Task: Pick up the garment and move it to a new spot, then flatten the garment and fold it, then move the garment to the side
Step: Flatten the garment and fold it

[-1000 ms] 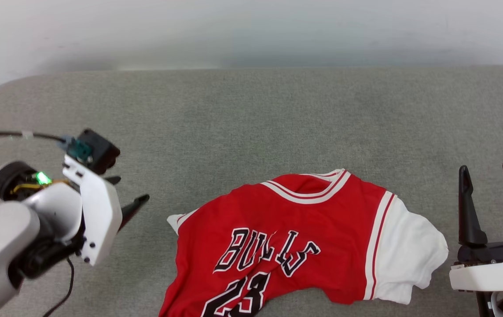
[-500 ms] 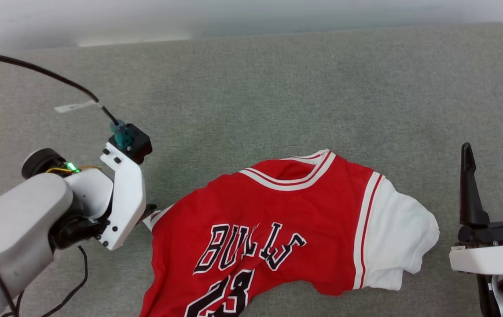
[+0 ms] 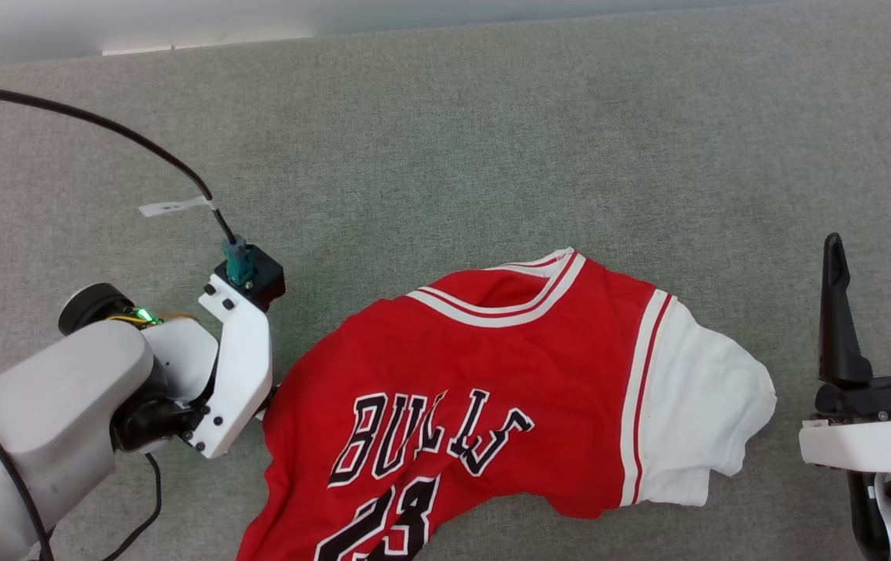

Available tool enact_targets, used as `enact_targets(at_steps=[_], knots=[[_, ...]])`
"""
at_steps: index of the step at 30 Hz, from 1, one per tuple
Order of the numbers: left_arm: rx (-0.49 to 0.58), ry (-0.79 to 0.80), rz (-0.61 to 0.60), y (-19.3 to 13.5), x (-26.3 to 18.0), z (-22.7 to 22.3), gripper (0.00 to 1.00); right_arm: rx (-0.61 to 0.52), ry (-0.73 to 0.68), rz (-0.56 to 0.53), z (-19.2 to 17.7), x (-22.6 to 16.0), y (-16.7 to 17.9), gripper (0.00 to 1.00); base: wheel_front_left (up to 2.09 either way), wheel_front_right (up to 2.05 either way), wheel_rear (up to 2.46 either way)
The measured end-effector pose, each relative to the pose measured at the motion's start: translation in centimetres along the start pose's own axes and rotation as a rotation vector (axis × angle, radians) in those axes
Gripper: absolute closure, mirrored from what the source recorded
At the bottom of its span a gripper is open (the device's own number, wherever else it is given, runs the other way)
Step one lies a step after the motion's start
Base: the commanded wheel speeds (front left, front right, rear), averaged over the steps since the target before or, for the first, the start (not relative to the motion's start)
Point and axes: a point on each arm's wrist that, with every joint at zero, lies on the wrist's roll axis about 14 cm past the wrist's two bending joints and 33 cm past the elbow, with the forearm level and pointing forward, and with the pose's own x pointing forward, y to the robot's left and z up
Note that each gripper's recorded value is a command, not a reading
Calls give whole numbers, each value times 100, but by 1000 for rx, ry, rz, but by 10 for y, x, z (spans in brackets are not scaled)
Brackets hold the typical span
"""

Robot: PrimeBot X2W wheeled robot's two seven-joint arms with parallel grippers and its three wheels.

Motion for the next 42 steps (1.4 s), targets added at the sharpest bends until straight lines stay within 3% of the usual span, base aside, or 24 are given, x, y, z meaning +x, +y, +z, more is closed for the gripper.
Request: enact_targets(at_steps=[1,11,19,24,28,32,42], knots=[[3,2,0,0,0,0,100,-2,1,0,0,0,0,0,0,0,0],[57,-96,22,-4,-17,19,100,-2,-25,2,9,0,1,0,0,0,0],[123,-425,195,35,-86,97,100,1,-52,2,20,-1,1,0,0,0,0],[117,-543,309,65,-114,117,100,-4,-58,-7,22,-2,-2,0,0,0,0],[75,-543,366,87,-112,107,100,-9,-49,-16,19,-4,-5,0,0,0,0],[20,-445,388,105,-89,68,100,-13,-23,-24,11,-6,-8,0,0,0,0],[-169,-211,224,70,-19,-26,100,-10,16,-28,-2,-10,-9,0,0,0,0]])
